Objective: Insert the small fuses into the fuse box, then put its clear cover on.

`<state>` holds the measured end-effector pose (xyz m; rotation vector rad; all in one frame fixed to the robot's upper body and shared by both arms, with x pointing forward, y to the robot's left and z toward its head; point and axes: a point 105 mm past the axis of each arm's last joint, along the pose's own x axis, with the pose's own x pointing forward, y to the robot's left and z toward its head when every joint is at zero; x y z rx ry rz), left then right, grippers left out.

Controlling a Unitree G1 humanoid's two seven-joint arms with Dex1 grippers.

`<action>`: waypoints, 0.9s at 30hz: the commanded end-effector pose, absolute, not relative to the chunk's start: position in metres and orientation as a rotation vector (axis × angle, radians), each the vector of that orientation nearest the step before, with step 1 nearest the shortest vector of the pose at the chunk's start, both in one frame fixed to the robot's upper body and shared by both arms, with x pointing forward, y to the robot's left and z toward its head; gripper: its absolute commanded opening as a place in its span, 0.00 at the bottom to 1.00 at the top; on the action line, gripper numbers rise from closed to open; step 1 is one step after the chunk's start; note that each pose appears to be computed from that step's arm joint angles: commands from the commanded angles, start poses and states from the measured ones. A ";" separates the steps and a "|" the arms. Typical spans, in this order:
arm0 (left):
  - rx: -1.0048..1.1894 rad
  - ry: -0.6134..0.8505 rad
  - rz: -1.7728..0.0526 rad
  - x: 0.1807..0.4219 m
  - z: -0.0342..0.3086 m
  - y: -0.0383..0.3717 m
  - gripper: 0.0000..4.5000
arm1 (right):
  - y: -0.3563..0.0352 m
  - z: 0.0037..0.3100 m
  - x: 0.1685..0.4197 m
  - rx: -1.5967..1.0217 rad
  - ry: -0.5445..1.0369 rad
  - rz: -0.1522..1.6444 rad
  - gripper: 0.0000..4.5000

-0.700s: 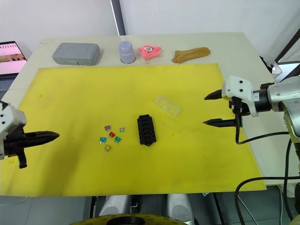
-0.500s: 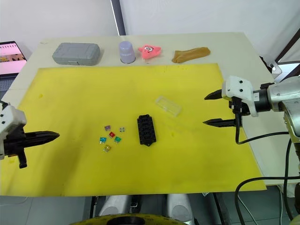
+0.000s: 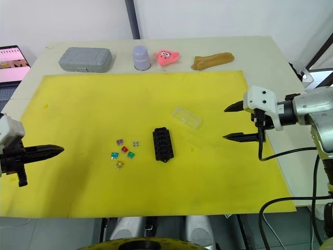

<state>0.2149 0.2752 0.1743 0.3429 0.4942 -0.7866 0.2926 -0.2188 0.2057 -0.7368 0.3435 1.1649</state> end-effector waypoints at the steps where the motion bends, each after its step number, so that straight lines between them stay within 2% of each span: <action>1: 0.360 0.466 -0.775 0.215 0.184 0.275 0.00 | -0.211 0.217 0.293 -0.769 0.288 1.173 0.99; 8: 0.266 0.463 -0.794 0.215 0.184 0.271 0.00 | -0.203 0.217 0.293 -0.750 0.271 1.188 0.99; 12: 0.078 0.448 -0.840 0.215 0.179 0.257 0.00 | -0.188 0.219 0.294 -0.736 0.240 1.218 0.99; 17: -0.195 0.527 -0.906 0.208 0.164 0.244 0.00 | -0.144 0.224 0.286 -0.695 0.176 1.345 0.99; 22: -0.359 0.656 -0.948 0.198 0.143 0.233 0.00 | -0.103 0.222 0.271 -0.683 0.122 1.478 0.99; 27: -0.549 0.676 -0.939 0.204 0.134 0.227 0.00 | -0.077 0.224 0.265 -0.685 0.070 1.546 0.99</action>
